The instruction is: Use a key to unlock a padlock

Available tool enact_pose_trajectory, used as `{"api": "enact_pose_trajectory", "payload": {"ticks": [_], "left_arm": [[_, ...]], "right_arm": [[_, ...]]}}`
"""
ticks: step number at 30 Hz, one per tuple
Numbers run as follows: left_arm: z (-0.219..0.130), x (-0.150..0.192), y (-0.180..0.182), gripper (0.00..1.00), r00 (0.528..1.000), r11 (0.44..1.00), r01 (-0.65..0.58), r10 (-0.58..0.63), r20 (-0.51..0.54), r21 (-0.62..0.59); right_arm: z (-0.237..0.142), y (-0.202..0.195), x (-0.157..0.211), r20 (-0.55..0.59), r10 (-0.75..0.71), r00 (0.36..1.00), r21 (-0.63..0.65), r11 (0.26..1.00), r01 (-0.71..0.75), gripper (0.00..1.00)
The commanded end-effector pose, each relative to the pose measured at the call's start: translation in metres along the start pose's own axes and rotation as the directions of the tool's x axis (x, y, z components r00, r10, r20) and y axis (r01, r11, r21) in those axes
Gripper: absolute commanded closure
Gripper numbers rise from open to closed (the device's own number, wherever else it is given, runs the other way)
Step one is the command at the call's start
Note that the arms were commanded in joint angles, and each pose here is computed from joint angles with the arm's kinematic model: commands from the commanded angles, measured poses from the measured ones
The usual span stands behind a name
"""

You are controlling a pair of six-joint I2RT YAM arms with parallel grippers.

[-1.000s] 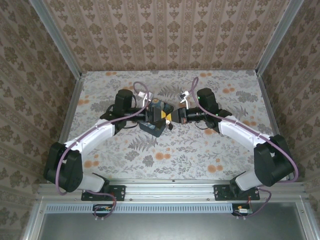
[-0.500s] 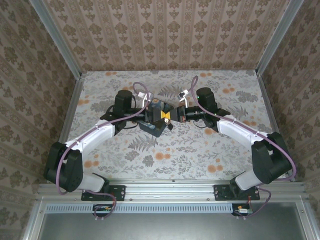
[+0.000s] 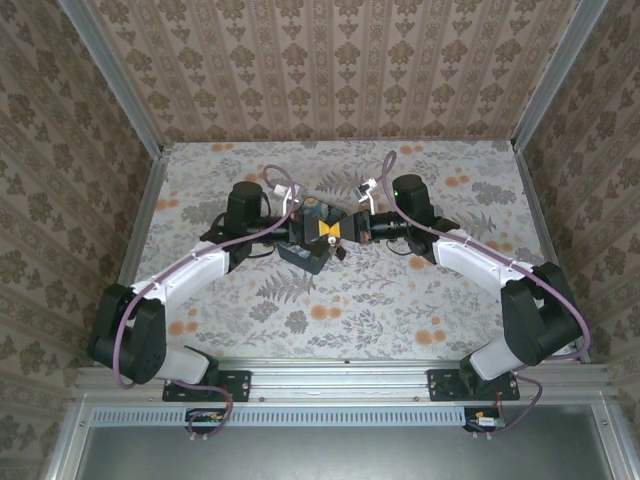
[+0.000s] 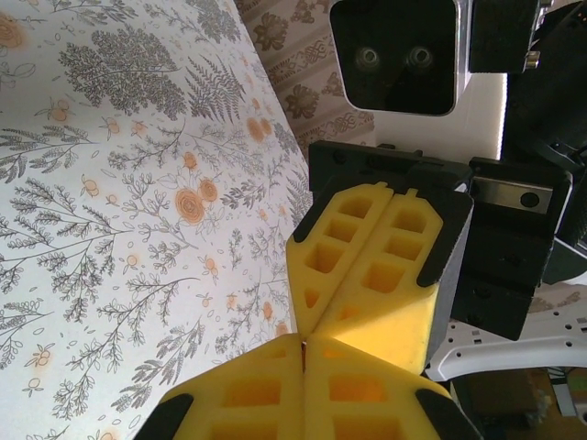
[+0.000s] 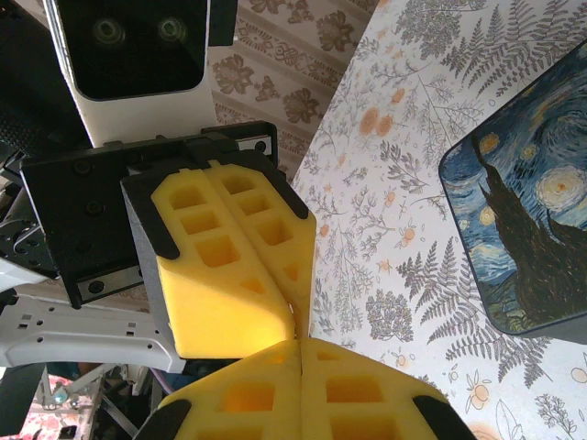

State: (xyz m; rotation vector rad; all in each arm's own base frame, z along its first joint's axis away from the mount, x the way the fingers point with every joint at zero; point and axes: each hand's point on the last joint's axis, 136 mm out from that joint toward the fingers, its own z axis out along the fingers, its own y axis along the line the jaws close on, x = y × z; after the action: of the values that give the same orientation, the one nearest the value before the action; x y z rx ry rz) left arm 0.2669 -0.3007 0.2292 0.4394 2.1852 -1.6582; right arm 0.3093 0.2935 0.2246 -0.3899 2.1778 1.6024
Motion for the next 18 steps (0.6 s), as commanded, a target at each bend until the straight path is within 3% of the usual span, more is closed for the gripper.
{"api": "enact_pose_trajectory", "payload": {"ticks": [1,12,14,18], "left_arm": [[-0.007,-0.007,0.005,1.00,0.999,0.999,0.020,-0.019,0.051,-0.027],[-0.024,-0.015,0.019,1.00,0.983,0.969,0.154,-0.130,0.127,-0.196],[-0.026,-0.015,0.024,1.00,0.977,0.955,0.190,-0.161,0.138,-0.230],[-0.028,-0.015,0.028,1.00,0.961,0.928,0.262,-0.224,0.164,-0.264]], "right_arm": [[-0.002,0.013,-0.011,0.013,-0.048,0.999,-0.033,0.998,0.049,1.00],[-0.029,0.016,-0.005,0.027,-0.265,0.964,0.156,0.954,0.258,0.62],[-0.028,0.014,0.003,-0.021,-0.382,0.924,0.253,0.892,0.374,0.55],[-0.026,0.003,0.003,-0.090,-0.625,0.775,0.450,0.669,0.592,0.49]]}}
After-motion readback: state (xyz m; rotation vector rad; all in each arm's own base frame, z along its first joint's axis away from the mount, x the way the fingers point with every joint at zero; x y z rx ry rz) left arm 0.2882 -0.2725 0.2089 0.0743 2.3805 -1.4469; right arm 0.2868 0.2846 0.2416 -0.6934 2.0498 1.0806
